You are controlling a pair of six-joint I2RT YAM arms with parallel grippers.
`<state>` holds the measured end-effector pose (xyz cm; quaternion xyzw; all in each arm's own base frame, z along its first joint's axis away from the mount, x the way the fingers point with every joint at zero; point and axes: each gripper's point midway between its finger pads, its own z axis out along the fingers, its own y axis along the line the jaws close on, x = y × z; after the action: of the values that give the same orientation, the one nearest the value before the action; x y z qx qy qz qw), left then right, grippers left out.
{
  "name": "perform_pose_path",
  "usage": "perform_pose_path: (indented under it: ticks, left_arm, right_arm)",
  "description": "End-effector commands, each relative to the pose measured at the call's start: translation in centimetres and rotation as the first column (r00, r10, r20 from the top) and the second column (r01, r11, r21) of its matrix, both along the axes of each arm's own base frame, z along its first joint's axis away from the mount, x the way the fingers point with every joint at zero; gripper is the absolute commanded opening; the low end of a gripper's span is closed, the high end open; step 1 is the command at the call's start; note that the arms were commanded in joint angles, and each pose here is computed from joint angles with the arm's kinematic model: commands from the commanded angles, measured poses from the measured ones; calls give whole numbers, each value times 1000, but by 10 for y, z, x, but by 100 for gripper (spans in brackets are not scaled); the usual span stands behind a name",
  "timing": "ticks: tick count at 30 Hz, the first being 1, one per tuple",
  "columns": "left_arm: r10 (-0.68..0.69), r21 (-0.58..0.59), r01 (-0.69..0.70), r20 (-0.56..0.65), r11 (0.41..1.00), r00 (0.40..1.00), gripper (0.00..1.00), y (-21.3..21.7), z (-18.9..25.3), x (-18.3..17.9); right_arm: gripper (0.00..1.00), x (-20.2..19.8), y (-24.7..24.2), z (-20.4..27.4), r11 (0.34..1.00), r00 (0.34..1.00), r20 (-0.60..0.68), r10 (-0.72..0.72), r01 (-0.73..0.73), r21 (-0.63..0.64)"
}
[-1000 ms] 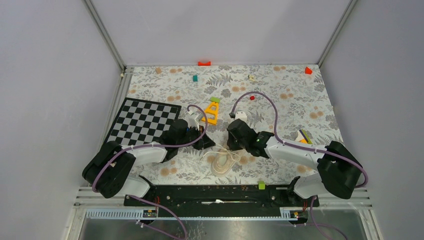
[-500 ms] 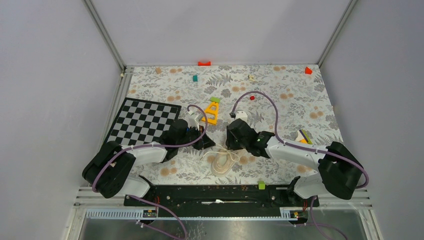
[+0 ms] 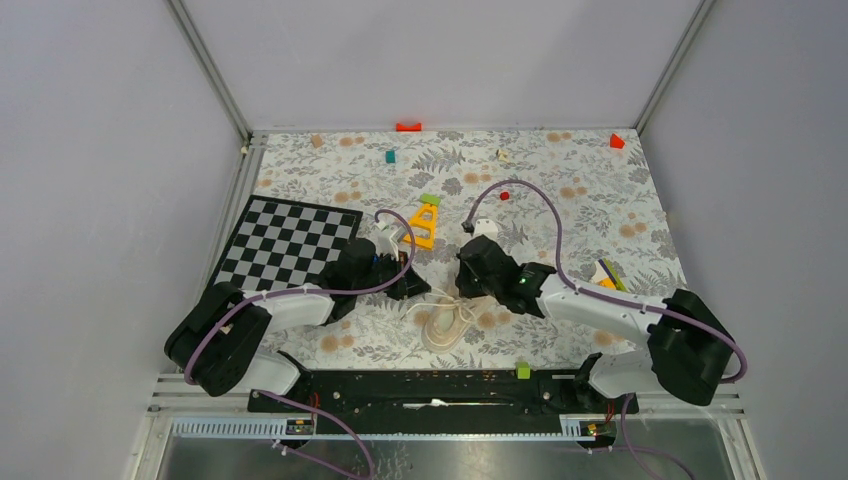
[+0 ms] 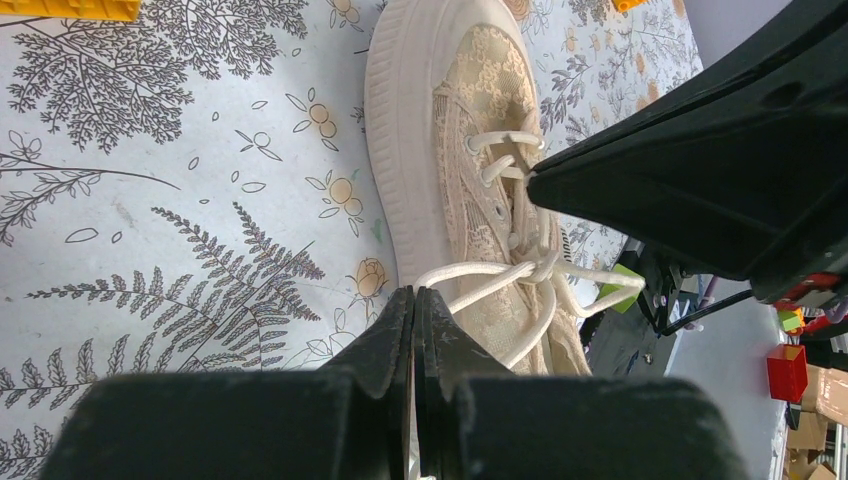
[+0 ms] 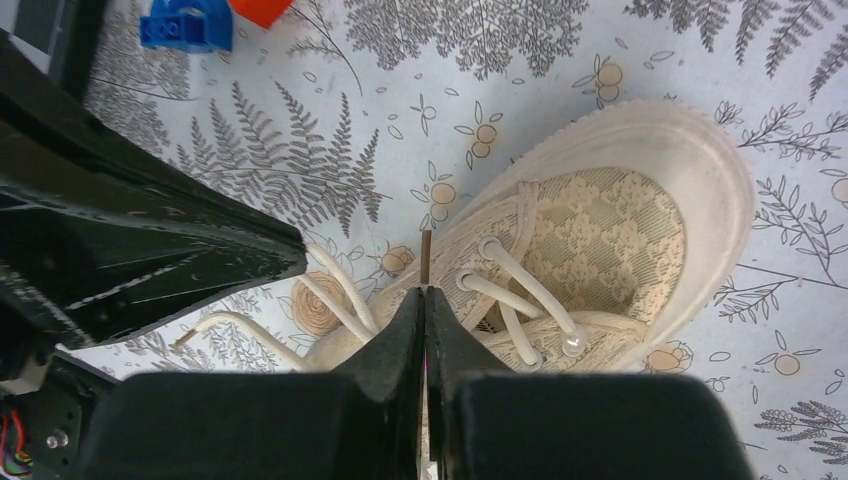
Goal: Tie the shoes
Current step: Tie the shoelace on the shoe.
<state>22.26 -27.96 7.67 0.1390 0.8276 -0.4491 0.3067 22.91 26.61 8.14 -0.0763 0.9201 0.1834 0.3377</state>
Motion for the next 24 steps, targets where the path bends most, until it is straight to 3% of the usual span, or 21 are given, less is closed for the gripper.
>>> perform_pose_path:
  ticks: [1,24]
  left_arm:
    - [-17,-48,21,77,999,997,0,-8,20,7]
    - [-20,-50,24,79,998,997,0,-6,21,3]
  right_arm:
    - [0,21,2,36,999,993,112,-37,33,36]
    - [0,60,12,25,998,994,101,-52,50,22]
